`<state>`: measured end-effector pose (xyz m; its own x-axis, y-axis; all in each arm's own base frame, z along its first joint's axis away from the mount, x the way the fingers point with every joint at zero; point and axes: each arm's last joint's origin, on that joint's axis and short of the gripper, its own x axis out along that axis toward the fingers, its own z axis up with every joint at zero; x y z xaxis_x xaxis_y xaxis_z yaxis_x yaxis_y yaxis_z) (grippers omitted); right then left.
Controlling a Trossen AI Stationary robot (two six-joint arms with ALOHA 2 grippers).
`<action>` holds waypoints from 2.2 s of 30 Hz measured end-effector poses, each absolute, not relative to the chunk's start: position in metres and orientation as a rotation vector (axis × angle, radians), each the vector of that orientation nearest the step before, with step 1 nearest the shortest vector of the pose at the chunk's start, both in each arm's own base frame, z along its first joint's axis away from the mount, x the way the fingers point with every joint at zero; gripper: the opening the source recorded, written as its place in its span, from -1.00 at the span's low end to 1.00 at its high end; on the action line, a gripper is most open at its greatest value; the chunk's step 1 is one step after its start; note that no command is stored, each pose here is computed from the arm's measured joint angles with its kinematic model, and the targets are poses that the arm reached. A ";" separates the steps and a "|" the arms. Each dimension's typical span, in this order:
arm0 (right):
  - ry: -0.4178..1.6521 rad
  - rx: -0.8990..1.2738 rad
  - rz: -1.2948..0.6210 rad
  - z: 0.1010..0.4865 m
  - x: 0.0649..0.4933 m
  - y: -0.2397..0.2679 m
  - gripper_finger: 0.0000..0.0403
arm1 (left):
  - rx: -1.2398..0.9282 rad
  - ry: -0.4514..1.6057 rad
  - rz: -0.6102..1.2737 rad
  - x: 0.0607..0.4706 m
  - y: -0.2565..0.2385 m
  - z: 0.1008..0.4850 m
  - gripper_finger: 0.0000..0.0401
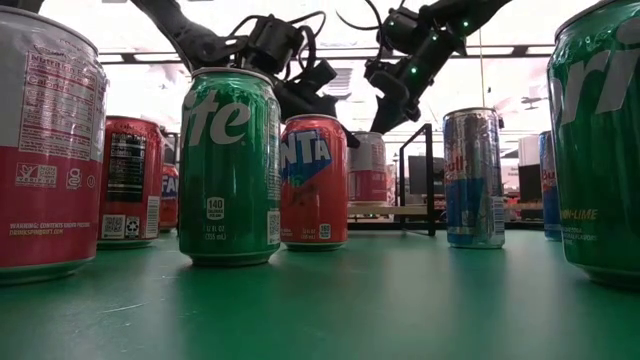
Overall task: Pick and place cans onto a shelf
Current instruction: Put the right pink white soda can on the shelf
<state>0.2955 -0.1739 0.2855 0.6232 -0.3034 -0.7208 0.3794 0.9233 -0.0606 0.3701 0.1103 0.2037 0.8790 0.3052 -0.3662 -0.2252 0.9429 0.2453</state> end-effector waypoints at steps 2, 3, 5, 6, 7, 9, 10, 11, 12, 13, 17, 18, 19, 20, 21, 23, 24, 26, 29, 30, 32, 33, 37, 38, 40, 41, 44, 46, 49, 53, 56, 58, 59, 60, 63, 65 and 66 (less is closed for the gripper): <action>0.808 0.104 -0.388 0.286 0.296 -0.172 -0.94 | 0.198 0.401 0.285 0.370 0.112 0.205 -0.82; 0.808 0.103 -0.385 0.286 0.297 -0.170 -0.94 | 0.195 0.397 0.289 0.370 0.113 0.205 -0.82; 0.812 0.103 -0.387 0.286 0.297 -0.168 -0.94 | 0.186 0.394 0.294 0.369 0.115 0.205 -0.82; 0.811 0.110 -0.388 0.286 0.298 -0.168 -0.94 | 0.180 0.394 0.300 0.369 0.115 0.205 -0.82; 0.811 0.115 -0.390 0.286 0.297 -0.168 -0.94 | 0.176 0.394 0.310 0.369 0.116 0.205 -0.82; 0.818 0.123 -0.394 0.286 0.297 -0.167 -0.94 | 0.177 0.401 0.330 0.369 0.117 0.205 -0.82; 0.824 0.125 -0.397 0.286 0.296 -0.167 -0.94 | 0.179 0.404 0.344 0.368 0.117 0.205 -0.82; 0.828 0.128 -0.398 0.286 0.295 -0.166 -0.94 | 0.180 0.404 0.347 0.368 0.118 0.205 -0.82; 0.830 0.134 -0.402 0.286 0.295 -0.166 -0.94 | 0.180 0.405 0.349 0.368 0.118 0.205 -0.82; 0.831 0.136 -0.403 0.286 0.295 -0.166 -0.94 | 0.180 0.405 0.351 0.368 0.118 0.205 -0.82; 0.842 0.141 -0.401 0.285 0.294 -0.166 -0.94 | 0.173 0.406 0.357 0.368 0.118 0.205 -0.82; 0.845 0.142 -0.401 0.285 0.294 -0.166 -0.94 | 0.169 0.408 0.369 0.368 0.118 0.205 -0.82; 0.847 0.144 -0.401 0.285 0.294 -0.166 -0.94 | 0.167 0.410 0.387 0.368 0.118 0.205 -0.82; 0.848 0.148 -0.403 0.285 0.294 -0.165 -0.94 | 0.167 0.415 0.410 0.367 0.119 0.205 -0.82; 0.850 0.152 -0.404 0.285 0.294 -0.165 -0.94 | 0.170 0.420 0.431 0.367 0.120 0.205 -0.82; 0.853 0.157 -0.402 0.285 0.293 -0.165 -0.94 | 0.177 0.428 0.475 0.366 0.121 0.205 -0.82; 0.854 0.159 -0.399 0.285 0.293 -0.164 -0.94 | 0.179 0.432 0.488 0.365 0.121 0.205 -0.82; 0.853 0.166 -0.394 0.286 0.292 -0.163 -0.94 | 0.182 0.443 0.507 0.363 0.121 0.207 -0.82; 0.846 0.178 -0.385 0.287 0.292 -0.162 -0.94 | 0.182 0.459 0.507 0.360 0.120 0.211 -0.82; 0.845 0.180 -0.383 0.287 0.292 -0.161 -0.94 | 0.181 0.459 0.507 0.359 0.120 0.213 -0.82; 0.847 0.187 -0.382 0.287 0.292 -0.160 -0.94 | 0.178 0.476 0.503 0.357 0.119 0.215 -0.82; 0.848 0.189 -0.383 0.287 0.292 -0.160 -0.94 | 0.181 0.485 0.494 0.356 0.119 0.215 -0.82; 0.852 0.189 -0.384 0.287 0.293 -0.158 -0.94 | 0.196 0.497 0.326 0.357 0.114 0.213 -0.82; 0.851 0.188 -0.383 0.287 0.293 -0.158 -0.94 | 0.197 0.486 0.276 0.358 0.113 0.212 -0.82; 0.850 0.191 -0.385 0.288 0.293 -0.157 -0.94 | 0.193 0.474 0.244 0.361 0.112 0.208 -0.82; 0.849 0.195 -0.386 0.288 0.294 -0.156 -0.94 | 0.189 0.468 0.249 0.362 0.112 0.207 -0.82; 0.849 0.195 -0.381 0.288 0.295 -0.154 -0.94 | 0.181 0.445 0.274 0.364 0.116 0.205 -0.82; 0.850 0.191 -0.372 0.288 0.296 -0.151 -0.94 | 0.181 0.447 0.307 0.364 0.117 0.204 -0.82; 0.850 0.189 -0.356 0.288 0.298 -0.146 -0.94 | 0.174 0.459 0.350 0.363 0.118 0.203 -0.82; 0.850 0.186 -0.338 0.288 0.302 -0.139 -0.94 | 0.169 0.509 0.352 0.361 0.117 0.200 -0.82; 0.848 0.192 -0.331 0.288 0.304 -0.134 -0.94 | 0.166 0.555 0.356 0.357 0.117 0.199 -0.82; 0.848 0.184 -0.333 0.288 0.304 -0.132 -0.94 | 0.168 0.574 0.369 0.356 0.117 0.199 -0.82; 0.847 0.184 -0.334 0.289 0.304 -0.132 -0.94 | 0.167 0.582 0.367 0.355 0.117 0.199 -0.82; 0.845 0.182 -0.345 0.290 0.304 -0.132 -0.94 | 0.167 0.582 0.367 0.355 0.117 0.199 -0.82; 0.833 0.152 -0.426 0.293 0.302 -0.136 -0.94 | 0.170 0.577 0.364 0.355 0.116 0.200 -0.82; 0.827 0.119 -0.502 0.294 0.300 -0.140 -0.94 | 0.166 0.570 0.345 0.356 0.115 0.200 -0.82; 0.817 0.103 -0.534 0.295 0.300 -0.142 -0.94 | 0.163 0.563 0.339 0.356 0.115 0.200 -0.82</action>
<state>0.3004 -0.1422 0.2954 0.5609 -0.4138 -0.7170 0.4913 0.8635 -0.1140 0.3562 0.1146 0.2004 0.7921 0.3579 -0.4944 -0.2693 0.9319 0.2431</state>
